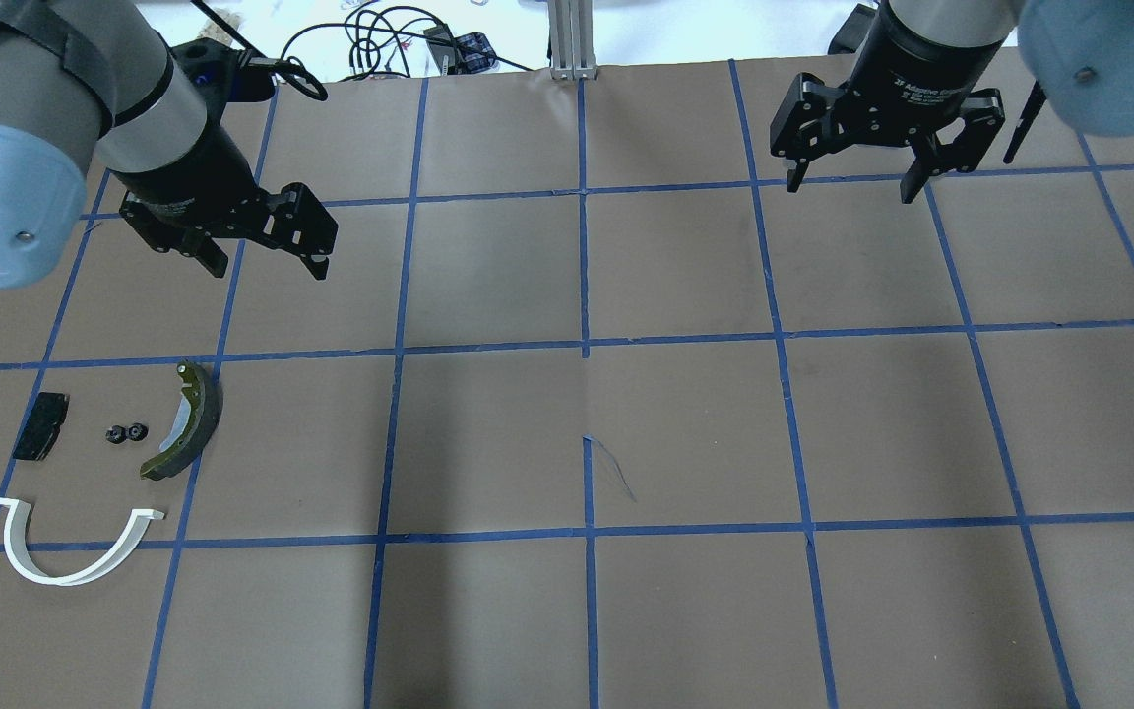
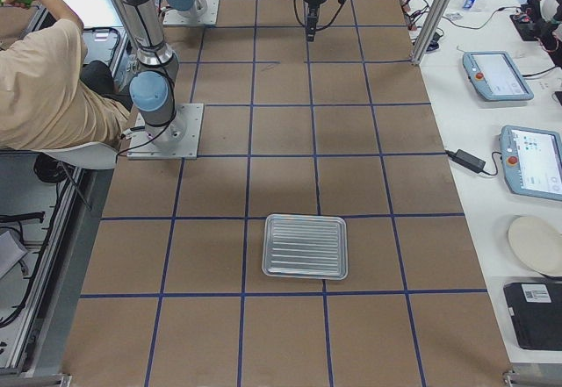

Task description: Place bearing gear from tray to pile

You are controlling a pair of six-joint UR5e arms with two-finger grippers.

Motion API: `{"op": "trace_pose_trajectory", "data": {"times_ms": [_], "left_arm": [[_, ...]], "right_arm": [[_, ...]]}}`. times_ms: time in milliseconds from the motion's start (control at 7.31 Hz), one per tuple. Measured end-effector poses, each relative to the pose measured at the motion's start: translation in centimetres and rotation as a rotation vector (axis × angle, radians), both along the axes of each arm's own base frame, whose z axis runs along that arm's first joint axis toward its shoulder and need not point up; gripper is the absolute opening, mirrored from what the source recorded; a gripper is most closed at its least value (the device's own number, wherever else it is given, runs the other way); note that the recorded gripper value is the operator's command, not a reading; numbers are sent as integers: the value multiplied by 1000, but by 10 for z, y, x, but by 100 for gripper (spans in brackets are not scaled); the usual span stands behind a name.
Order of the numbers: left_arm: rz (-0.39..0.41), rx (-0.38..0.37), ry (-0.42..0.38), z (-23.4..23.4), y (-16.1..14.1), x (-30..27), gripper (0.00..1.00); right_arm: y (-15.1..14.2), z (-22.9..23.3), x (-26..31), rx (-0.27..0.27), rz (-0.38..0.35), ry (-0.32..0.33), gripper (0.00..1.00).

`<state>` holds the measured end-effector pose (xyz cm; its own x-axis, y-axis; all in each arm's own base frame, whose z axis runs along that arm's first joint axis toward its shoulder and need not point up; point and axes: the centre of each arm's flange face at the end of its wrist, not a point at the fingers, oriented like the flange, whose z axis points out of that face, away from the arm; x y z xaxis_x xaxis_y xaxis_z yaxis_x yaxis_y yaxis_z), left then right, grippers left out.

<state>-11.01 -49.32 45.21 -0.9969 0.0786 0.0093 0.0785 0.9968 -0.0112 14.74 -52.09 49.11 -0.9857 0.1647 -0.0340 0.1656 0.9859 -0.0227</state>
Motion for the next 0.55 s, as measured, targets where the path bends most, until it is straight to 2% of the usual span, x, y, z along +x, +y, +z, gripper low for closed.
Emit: {"op": "trace_pose_trajectory", "data": {"times_ms": [274, 547], "left_arm": [[0, 0, 1, 0, 1, 0, 100], [1, 2, 2, -1, 0, 0, 100]], "right_arm": [[3, 0, 11, -4, -29, 10, 100], [5, 0, 13, -3, -24, 15, 100]]}}
